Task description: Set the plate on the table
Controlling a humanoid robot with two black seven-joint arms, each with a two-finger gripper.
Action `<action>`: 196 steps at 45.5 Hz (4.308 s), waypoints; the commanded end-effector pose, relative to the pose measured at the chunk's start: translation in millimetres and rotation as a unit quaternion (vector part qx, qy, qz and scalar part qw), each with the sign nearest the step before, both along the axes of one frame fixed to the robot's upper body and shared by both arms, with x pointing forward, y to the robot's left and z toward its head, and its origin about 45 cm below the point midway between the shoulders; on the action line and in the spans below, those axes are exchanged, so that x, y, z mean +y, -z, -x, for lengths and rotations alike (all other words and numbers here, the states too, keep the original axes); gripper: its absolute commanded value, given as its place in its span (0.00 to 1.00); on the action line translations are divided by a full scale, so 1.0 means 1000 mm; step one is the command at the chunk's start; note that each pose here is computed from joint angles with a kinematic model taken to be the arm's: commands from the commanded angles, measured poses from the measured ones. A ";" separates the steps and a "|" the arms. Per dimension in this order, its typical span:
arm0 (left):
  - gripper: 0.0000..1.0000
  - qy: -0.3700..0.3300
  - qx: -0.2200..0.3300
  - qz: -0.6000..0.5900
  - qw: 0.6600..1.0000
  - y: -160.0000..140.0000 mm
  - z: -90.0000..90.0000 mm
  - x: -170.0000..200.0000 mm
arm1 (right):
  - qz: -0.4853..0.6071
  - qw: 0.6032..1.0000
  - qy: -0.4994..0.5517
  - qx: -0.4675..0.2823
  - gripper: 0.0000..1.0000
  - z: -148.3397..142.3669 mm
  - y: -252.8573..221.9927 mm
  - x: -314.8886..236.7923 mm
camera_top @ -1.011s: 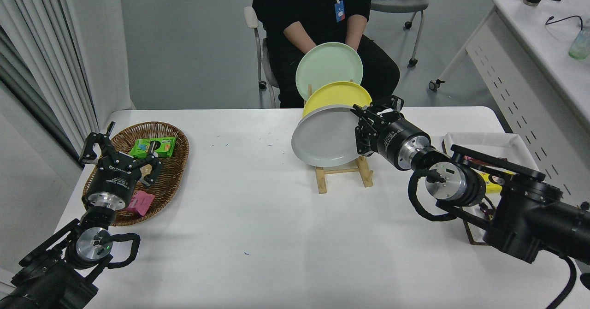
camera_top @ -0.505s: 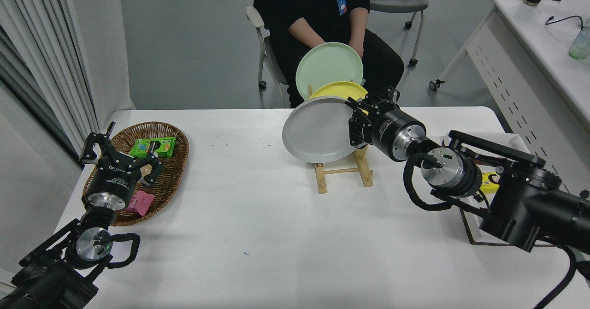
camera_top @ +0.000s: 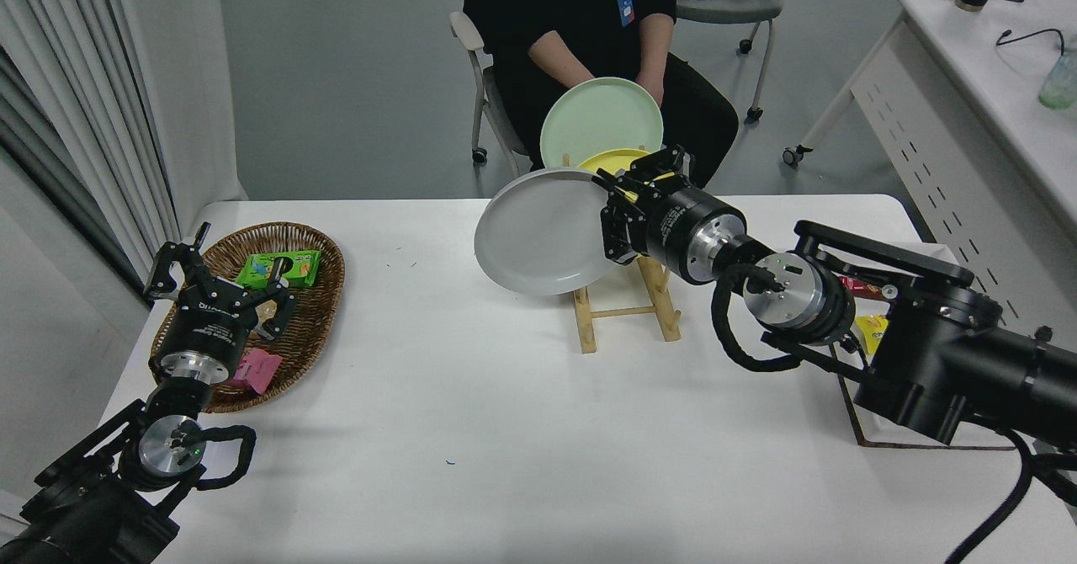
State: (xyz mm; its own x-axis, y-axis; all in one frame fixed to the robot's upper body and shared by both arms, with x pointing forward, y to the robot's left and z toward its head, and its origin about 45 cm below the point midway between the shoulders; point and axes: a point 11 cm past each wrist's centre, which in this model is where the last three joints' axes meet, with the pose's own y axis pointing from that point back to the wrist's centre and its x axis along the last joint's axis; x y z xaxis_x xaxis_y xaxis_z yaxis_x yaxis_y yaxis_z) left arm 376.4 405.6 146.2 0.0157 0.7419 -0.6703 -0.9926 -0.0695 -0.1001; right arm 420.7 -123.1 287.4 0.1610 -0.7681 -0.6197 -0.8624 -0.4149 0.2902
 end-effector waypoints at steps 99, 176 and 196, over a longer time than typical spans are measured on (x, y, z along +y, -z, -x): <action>0.98 0.000 0.000 0.000 1.000 0.000 0.000 0.000 | -0.119 0.902 0.003 0.415 0.00 0.058 0.040 0.057; 0.98 0.000 0.000 0.000 1.000 0.000 0.000 0.000 | -0.172 0.809 0.130 0.546 0.00 0.092 0.158 0.000; 0.98 0.000 0.001 0.000 1.000 0.001 0.000 0.000 | -0.194 0.788 0.149 0.565 0.00 0.100 0.175 -0.003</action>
